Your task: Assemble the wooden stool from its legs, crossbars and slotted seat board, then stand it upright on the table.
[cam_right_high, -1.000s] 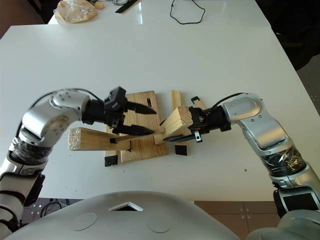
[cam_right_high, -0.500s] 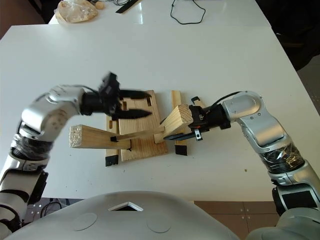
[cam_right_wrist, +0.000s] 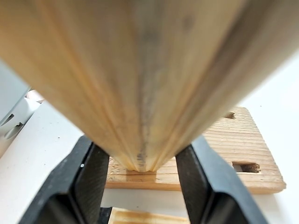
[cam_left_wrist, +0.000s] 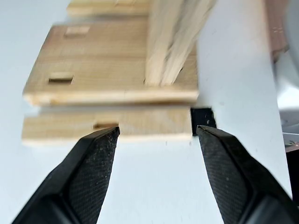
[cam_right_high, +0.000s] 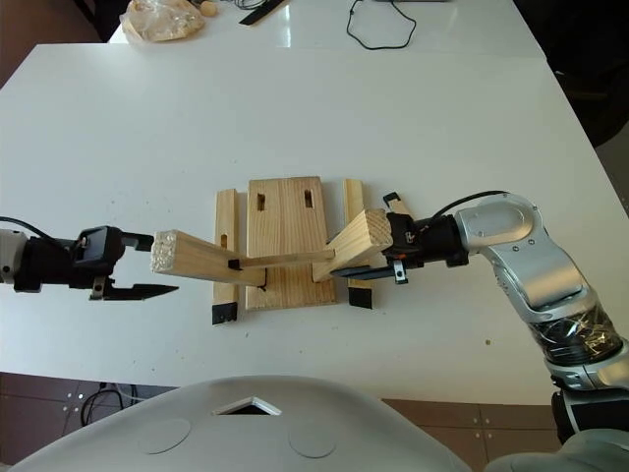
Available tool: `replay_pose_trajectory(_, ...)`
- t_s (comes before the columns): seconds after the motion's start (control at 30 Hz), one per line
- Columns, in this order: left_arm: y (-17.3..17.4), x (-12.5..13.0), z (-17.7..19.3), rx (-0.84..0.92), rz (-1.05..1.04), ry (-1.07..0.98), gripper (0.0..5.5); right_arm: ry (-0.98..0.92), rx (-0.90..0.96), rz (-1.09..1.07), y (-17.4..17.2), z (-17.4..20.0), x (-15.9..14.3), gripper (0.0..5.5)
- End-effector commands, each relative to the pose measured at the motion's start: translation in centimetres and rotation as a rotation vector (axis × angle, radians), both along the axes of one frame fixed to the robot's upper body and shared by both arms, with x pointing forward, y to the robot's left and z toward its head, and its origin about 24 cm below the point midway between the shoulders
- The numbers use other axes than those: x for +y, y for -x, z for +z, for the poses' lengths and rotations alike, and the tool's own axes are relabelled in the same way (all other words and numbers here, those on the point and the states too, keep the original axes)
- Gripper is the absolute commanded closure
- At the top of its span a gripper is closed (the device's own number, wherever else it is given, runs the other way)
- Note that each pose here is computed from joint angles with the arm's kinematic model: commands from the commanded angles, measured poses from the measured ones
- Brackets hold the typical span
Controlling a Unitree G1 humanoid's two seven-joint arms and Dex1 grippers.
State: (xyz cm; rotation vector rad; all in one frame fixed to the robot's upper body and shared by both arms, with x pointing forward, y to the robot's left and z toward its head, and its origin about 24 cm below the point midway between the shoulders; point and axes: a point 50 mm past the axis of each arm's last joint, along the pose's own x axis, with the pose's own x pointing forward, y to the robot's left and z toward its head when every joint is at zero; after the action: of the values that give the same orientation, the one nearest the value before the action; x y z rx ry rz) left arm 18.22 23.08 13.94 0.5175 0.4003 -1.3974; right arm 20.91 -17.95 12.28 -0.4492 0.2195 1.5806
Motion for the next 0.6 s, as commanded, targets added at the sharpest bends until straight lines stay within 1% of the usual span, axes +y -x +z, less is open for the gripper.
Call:
replay_pose_trajectory(0.03,-0.2,-1.3,0.7,-0.022,0.002,0.082,2.41,0.115,0.065,-0.061,0.2,-1.3,-1.3,3.47)
replay_pose_trajectory(0.17,0.8,-3.1,1.0,0.007,-0.062,0.13,2.41,0.113,0.07,-0.033,0.2,-1.2,-0.8,3.47)
replay_pose_trajectory(0.3,1.9,-4.2,0.4,0.027,-0.135,0.098,2.41,0.108,0.078,0.0,0.0,-1.5,0.0,3.47)
replay_pose_trajectory(0.43,1.6,-5.7,0.2,0.01,-0.163,0.123,2.41,0.119,0.091,0.049,0.0,-1.8,0.8,3.47)
replay_pose_trajectory(0.6,1.3,-7.4,-0.2,-0.011,-0.223,0.105,2.41,0.125,0.096,0.125,-0.4,-1.9,2.1,3.47)
